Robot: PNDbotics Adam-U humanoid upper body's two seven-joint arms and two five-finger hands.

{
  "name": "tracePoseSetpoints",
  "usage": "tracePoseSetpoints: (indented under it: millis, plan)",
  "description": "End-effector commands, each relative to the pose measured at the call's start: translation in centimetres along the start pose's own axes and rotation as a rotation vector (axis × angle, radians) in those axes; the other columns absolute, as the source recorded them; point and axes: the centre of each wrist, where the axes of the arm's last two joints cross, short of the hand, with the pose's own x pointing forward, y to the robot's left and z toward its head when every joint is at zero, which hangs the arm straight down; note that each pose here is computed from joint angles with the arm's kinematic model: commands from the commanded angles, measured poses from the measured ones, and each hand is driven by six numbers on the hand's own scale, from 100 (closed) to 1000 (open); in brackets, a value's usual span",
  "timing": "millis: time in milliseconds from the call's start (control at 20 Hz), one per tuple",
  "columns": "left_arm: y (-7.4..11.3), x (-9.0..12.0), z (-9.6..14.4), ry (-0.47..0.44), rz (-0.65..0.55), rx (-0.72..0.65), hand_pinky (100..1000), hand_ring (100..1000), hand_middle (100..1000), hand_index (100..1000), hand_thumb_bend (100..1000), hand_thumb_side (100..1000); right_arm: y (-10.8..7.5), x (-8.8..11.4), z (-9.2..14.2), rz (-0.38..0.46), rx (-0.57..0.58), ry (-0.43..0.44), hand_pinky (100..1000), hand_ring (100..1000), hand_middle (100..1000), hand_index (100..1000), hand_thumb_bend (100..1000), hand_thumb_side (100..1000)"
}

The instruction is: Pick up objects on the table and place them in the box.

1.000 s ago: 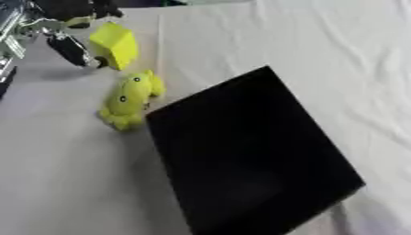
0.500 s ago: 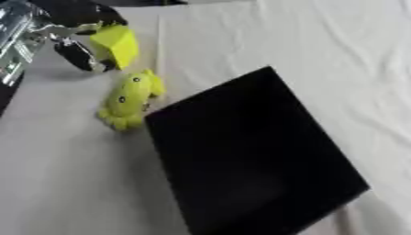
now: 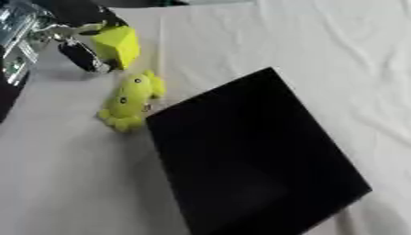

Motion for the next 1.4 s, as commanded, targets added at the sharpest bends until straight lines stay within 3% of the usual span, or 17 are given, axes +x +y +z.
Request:
tracePoseSetpoints:
  millis: [50, 200, 250, 300, 450, 650, 700, 750, 1150, 1400]
  plan:
    - [1.5, -0.8, 0.6, 0.029, -0.006, 0.093, 713, 713, 583, 686, 110, 383, -0.7, 0.2, -0.5, 0.009, -0.014, -0.017, 856, 786, 678, 831, 100, 1000]
    - [1.7, -0.9, 0.8, 0.033, -0.008, 0.129, 716, 702, 583, 686, 100, 379, -0.7, 0.1, -0.3, 0.011, -0.011, -0.01, 856, 787, 679, 832, 100, 1000]
    - [1.8, -0.9, 0.8, 0.033, -0.008, 0.139, 715, 699, 583, 686, 100, 428, -0.7, 0.1, -0.2, 0.011, -0.01, -0.008, 856, 787, 679, 832, 100, 1000]
    - [2.0, -1.0, 1.0, 0.035, -0.007, 0.149, 714, 698, 585, 688, 100, 381, -0.8, 0.0, -0.2, 0.013, -0.008, -0.006, 856, 787, 679, 832, 100, 1000]
    - [2.8, -0.9, 1.3, 0.028, -0.001, 0.178, 711, 690, 587, 689, 100, 385, -0.9, -0.1, 0.0, 0.018, -0.004, 0.002, 856, 787, 680, 832, 100, 1000]
    - [4.3, 0.5, 1.9, -0.045, -0.003, 0.209, 718, 692, 593, 696, 100, 386, -1.0, -0.2, 0.4, 0.026, 0.006, 0.014, 856, 788, 681, 833, 100, 1000]
    - [4.7, 1.2, 2.0, -0.081, -0.003, 0.218, 716, 690, 593, 696, 113, 466, -1.0, -0.2, 0.4, 0.027, 0.009, 0.016, 856, 788, 682, 833, 100, 1000]
    - [5.1, 2.1, 2.2, -0.121, 0.002, 0.227, 716, 689, 594, 698, 100, 394, -1.0, -0.2, 0.5, 0.028, 0.011, 0.018, 856, 788, 682, 834, 100, 1000]
    - [8.7, 10.4, 5.2, -0.465, 0.013, 0.296, 713, 690, 606, 712, 100, 424, -1.3, -0.3, 0.6, 0.029, 0.031, 0.025, 855, 789, 686, 835, 100, 1000]
    - [10.2, 14.7, 6.8, -0.611, 0.024, 0.309, 717, 691, 608, 715, 100, 436, -1.4, -0.4, 0.7, 0.033, 0.036, 0.031, 855, 790, 687, 836, 100, 1000]
